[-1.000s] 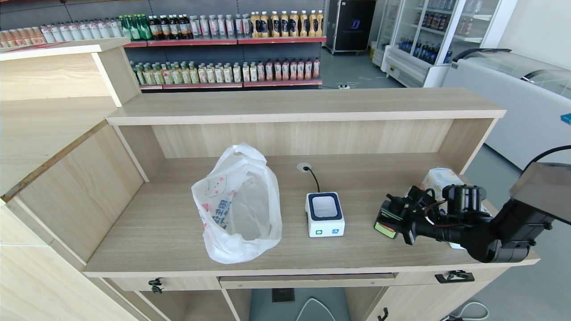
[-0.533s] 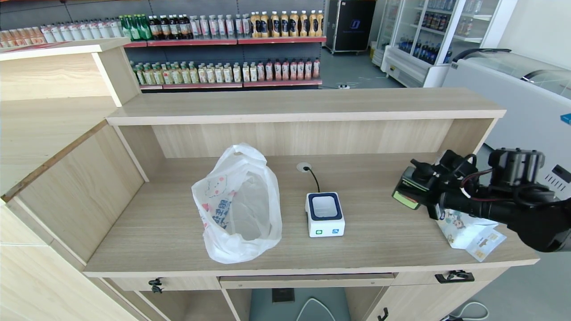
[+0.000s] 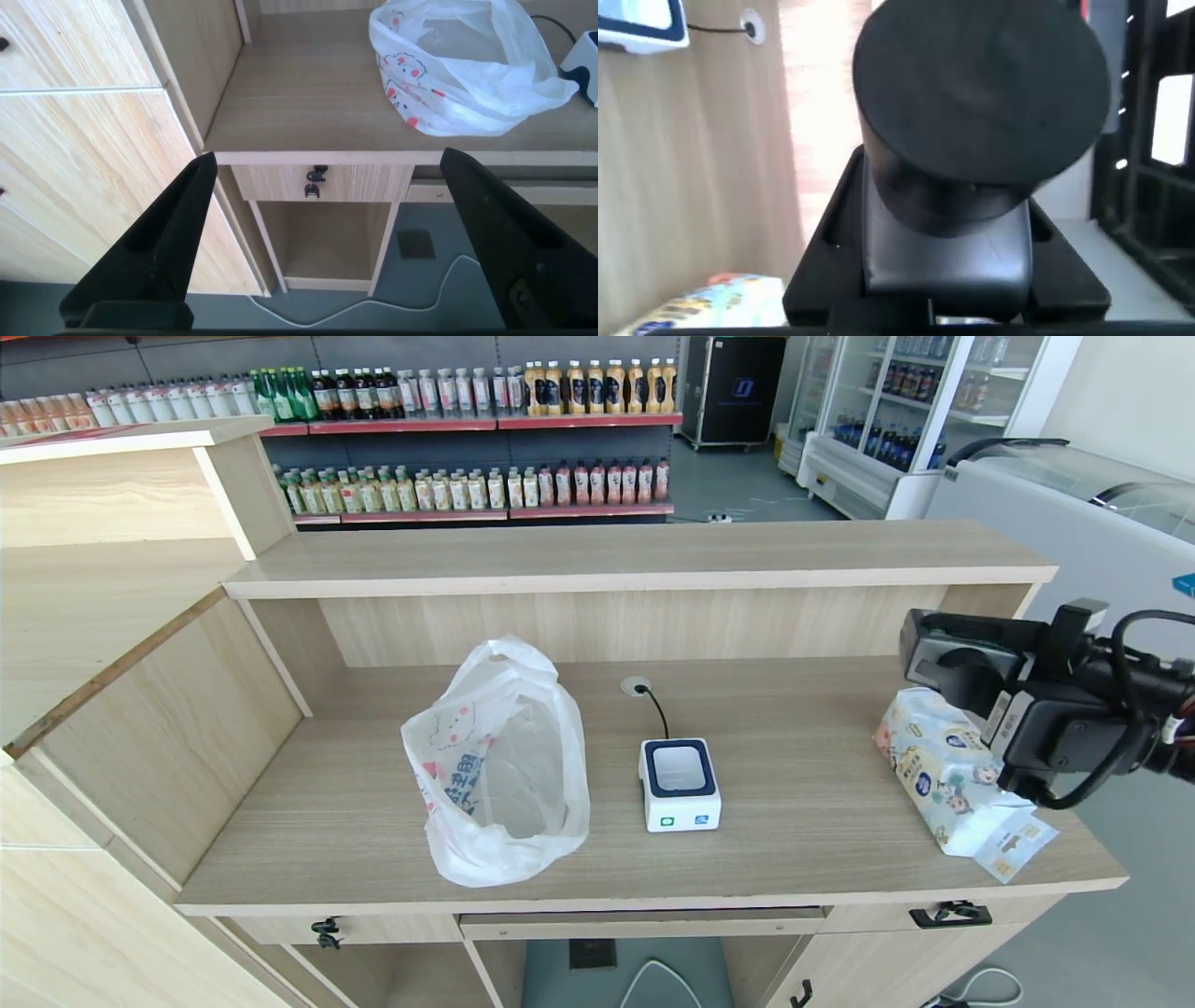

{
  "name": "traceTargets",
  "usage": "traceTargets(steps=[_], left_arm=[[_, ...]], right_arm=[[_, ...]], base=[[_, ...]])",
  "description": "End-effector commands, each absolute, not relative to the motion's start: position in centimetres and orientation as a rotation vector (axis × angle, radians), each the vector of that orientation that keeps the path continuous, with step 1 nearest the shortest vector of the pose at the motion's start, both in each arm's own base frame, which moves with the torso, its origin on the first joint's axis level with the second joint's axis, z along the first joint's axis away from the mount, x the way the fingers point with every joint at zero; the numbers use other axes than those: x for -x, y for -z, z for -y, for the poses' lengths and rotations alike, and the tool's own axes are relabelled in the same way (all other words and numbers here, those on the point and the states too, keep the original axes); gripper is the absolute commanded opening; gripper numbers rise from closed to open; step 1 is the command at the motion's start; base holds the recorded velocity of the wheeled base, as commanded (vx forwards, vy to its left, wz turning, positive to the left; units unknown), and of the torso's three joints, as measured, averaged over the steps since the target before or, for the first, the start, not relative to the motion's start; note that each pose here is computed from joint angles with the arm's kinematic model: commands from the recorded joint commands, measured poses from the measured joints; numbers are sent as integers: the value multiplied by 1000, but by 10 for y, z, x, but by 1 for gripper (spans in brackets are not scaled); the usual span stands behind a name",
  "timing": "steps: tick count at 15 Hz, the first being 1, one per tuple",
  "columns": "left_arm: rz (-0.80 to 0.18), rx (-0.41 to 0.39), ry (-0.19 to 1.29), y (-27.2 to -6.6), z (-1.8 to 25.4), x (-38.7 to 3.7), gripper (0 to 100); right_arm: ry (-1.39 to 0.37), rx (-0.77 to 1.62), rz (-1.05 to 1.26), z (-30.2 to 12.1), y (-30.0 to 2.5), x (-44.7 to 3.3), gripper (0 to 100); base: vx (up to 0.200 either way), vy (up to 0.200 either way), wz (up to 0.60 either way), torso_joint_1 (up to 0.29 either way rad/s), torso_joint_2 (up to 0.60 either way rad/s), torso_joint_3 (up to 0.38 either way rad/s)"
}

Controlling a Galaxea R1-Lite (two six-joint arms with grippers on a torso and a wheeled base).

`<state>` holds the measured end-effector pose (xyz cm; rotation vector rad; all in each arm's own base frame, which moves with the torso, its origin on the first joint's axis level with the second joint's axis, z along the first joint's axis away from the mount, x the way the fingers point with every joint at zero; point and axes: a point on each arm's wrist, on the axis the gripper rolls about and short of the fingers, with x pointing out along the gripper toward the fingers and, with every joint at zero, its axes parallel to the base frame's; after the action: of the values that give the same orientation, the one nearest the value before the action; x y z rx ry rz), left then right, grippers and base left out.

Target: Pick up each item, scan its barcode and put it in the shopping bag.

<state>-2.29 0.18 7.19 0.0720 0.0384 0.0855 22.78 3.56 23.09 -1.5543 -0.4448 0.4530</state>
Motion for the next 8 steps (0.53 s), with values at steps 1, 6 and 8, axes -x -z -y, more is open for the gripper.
traceTargets(steps=[1, 6, 8], left_arm=[[-38, -72, -86, -72, -2, 23, 100], [-38, -72, -86, -72, -2, 23, 100], [-40, -72, -86, -72, -2, 23, 100]], right_arm=[[-374, 1737, 649, -42, -255, -196, 0], [-381, 1976, 947, -71, -241, -157, 0], [-348, 2028, 1093, -79, -243, -138, 0]], base=[[0, 0, 0, 0, 0, 0], [0, 0, 0, 0, 0, 0], [0, 0, 0, 0, 0, 0]])
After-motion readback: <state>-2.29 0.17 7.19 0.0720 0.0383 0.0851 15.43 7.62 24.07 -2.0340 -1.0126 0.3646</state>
